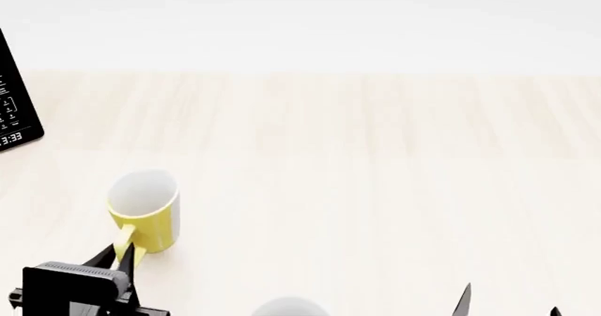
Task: Put the yellow and white mug to the front of the white mug.
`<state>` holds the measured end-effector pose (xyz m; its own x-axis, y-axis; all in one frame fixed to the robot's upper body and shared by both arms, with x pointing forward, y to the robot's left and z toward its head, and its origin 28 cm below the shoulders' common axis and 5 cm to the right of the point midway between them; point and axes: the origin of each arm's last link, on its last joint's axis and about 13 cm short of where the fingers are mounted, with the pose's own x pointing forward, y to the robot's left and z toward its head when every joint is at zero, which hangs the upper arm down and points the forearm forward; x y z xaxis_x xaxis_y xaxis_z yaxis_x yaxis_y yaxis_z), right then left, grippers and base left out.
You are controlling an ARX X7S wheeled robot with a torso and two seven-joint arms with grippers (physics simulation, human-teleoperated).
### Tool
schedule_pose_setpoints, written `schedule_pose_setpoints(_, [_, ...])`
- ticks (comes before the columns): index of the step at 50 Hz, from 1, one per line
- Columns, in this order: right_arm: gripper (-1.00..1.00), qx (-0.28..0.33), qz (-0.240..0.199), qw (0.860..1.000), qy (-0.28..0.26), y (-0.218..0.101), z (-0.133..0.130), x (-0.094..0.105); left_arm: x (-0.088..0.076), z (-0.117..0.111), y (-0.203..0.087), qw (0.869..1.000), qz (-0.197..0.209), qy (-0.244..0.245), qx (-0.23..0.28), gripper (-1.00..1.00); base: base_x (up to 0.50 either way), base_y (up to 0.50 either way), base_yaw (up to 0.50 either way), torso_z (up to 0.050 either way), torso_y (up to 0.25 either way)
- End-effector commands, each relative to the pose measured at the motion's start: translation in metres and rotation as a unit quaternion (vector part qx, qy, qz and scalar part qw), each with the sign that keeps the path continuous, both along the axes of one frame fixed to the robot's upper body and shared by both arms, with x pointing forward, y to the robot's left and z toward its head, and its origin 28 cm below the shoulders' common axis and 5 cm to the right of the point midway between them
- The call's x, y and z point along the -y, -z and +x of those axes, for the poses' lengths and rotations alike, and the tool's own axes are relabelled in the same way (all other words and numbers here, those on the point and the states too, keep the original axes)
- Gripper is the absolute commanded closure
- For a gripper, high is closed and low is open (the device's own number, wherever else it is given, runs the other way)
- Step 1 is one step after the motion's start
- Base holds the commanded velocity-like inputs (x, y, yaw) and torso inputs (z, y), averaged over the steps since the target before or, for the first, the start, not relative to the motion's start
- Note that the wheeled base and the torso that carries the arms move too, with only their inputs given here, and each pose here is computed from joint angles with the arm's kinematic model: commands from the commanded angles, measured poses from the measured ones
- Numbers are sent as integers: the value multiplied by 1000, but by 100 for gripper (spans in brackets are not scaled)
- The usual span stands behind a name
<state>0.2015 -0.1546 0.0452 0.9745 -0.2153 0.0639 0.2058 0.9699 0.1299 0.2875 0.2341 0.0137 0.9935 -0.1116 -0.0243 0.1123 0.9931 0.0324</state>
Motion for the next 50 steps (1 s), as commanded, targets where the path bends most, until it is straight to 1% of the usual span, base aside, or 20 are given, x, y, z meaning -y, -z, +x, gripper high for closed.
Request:
schedule_pose_setpoints(1, [-100,1,3,1000,10,0,-3,5,-28,20,-19,999,-27,42,7,100,0,0,0,0,0])
schedule_pose_setpoints(2, [-100,-1,4,1000,8,2,-2,4,-30,22,-21,998,-42,50,6,100,0,0,0,0,0])
schedule_pose_setpoints(4, [-100,-2,3,1000,5,3,-1,3,-32,24,-22,997,-37,65,5,100,0,0,0,0,0])
schedule_pose_setpoints(7, [-100,-3,4,1000,7,4,-1,3,-35,32,-27,994,-58,95,4,100,0,0,0,0,0])
schedule_pose_setpoints(9, [-100,-2,2,1000,8,2,-1,3,-38,40,-32,990,-65,123,3,100,0,0,0,0,0])
schedule_pose_setpoints(10, [-100,0,0,1000,7,0,-2,3,-39,43,-35,989,-49,142,12,100,0,0,0,0,0])
schedule_pose_setpoints(12, [-100,3,-1,1000,12,-2,-3,5,-40,46,-42,980,-54,190,28,100,0,0,0,0,0])
schedule_pose_setpoints(23, [-100,3,1,1000,10,-2,-2,4,-41,69,-65,963,-18,264,55,100,0,0,0,0,0])
schedule_pose_setpoints(26, [-100,2,0,1000,9,-1,-2,4,-44,76,-71,956,-50,284,54,100,0,0,0,0,0])
schedule_pose_setpoints(27, [-100,1,1,1000,9,0,-2,4,-46,79,-72,957,-47,282,51,100,0,0,0,0,0])
schedule_pose_setpoints(28, [-100,0,1,1000,11,0,-1,5,-46,78,-73,948,-30,316,41,100,0,0,0,0,0])
schedule_pose_setpoints(30, [-100,1,1,1000,10,0,-2,5,-46,81,-74,944,-18,327,34,100,0,0,0,0,0])
schedule_pose_setpoints(34, [-100,-1,1,1000,10,2,-1,4,-44,86,-84,931,-26,362,30,100,0,0,0,0,0])
schedule_pose_setpoints(36, [-100,-2,1,1000,10,2,-1,4,-43,88,-86,931,-30,361,32,100,0,0,0,0,0])
schedule_pose_setpoints(38, [-100,-2,-1,1000,11,2,-1,5,-39,91,-91,918,-42,394,26,100,0,0,0,0,0])
schedule_pose_setpoints(41, [-100,-2,0,1000,12,2,0,6,-35,91,-94,906,-46,420,21,100,0,0,0,0,0])
schedule_pose_setpoints(42, [-100,-2,0,1000,13,3,0,6,-32,90,-97,897,-53,439,18,100,0,0,0,0,0])
schedule_pose_setpoints(45, [-100,-2,0,1000,12,2,-1,5,-29,93,-99,888,-52,457,10,100,0,0,0,0,3])
schedule_pose_setpoints(47, [-100,-1,-1,1000,12,1,-2,6,-25,96,-102,878,-67,474,15,100,0,0,0,0,0])
schedule_pose_setpoints(50, [-100,-1,-2,1000,13,2,-2,5,-24,100,-103,875,-65,480,13,100,0,0,0,0,0])
